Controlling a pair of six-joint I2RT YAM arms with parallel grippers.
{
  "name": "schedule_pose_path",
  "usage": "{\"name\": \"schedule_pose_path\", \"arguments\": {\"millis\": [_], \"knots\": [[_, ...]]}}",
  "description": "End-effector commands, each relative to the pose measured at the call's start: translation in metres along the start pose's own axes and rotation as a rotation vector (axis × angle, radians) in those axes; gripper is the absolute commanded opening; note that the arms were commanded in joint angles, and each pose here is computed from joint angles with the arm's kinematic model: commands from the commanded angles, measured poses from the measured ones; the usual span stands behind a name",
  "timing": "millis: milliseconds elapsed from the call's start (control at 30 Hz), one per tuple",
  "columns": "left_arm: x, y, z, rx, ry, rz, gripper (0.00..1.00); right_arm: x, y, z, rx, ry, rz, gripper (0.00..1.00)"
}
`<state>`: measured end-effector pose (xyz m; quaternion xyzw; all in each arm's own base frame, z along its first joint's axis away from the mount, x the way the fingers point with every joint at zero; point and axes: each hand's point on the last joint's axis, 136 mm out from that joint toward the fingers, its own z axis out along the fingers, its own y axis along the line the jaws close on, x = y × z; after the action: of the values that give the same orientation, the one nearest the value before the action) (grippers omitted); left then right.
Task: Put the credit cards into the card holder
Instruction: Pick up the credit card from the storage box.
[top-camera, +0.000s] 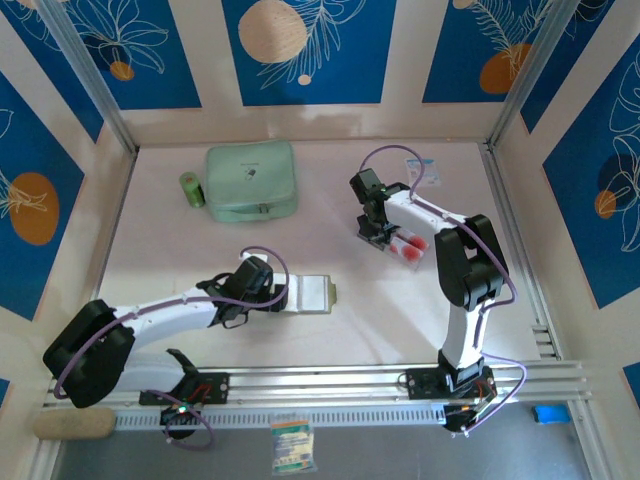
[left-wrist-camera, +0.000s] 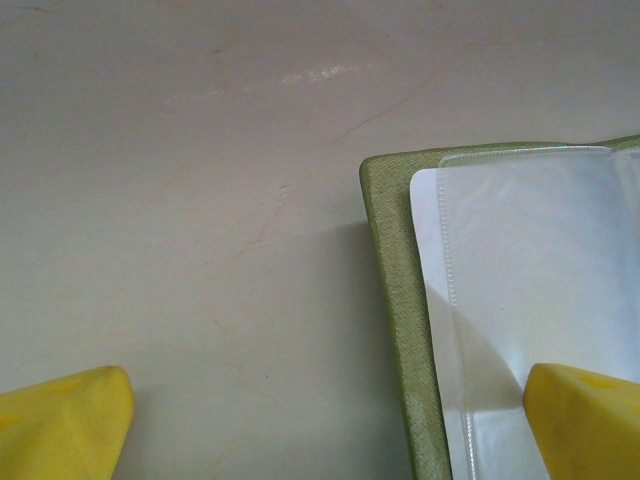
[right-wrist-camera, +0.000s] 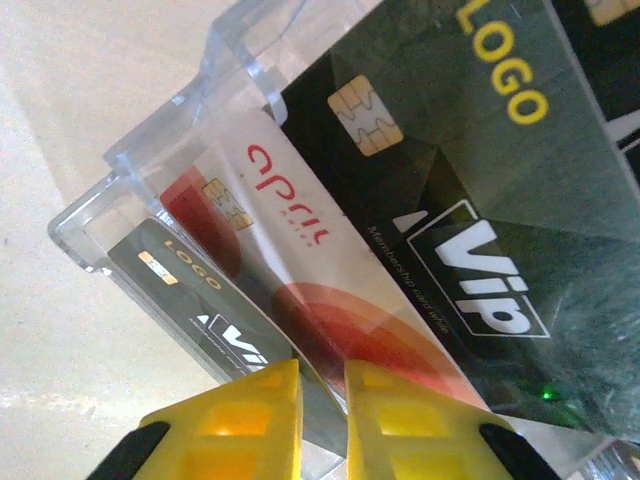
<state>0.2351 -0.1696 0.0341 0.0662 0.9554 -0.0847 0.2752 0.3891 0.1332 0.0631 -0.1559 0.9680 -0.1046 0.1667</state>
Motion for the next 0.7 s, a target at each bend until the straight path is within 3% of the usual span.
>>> {"name": "schedule_pose_path", "arguments": {"millis": [0,267,500,667], "knots": [[0.002,0.006,-0.001,-0.013,0.003,-0.009,1.00,0.010,0.014,-0.003,-0.071,0.014,-0.030,0.15],[0.004,0.007,-0.001,-0.015,0.006,-0.009,1.00,0.009,0.027,-0.009,-0.142,-0.021,-0.094,0.02],[0.004,0.008,-0.001,-0.016,0.005,-0.009,1.00,0.008,0.036,-0.010,-0.192,-0.031,-0.109,0.10],[0.004,0.008,-0.001,-0.015,0.003,-0.011,1.00,0.009,0.038,-0.003,-0.192,-0.011,-0.111,0.10]]}}
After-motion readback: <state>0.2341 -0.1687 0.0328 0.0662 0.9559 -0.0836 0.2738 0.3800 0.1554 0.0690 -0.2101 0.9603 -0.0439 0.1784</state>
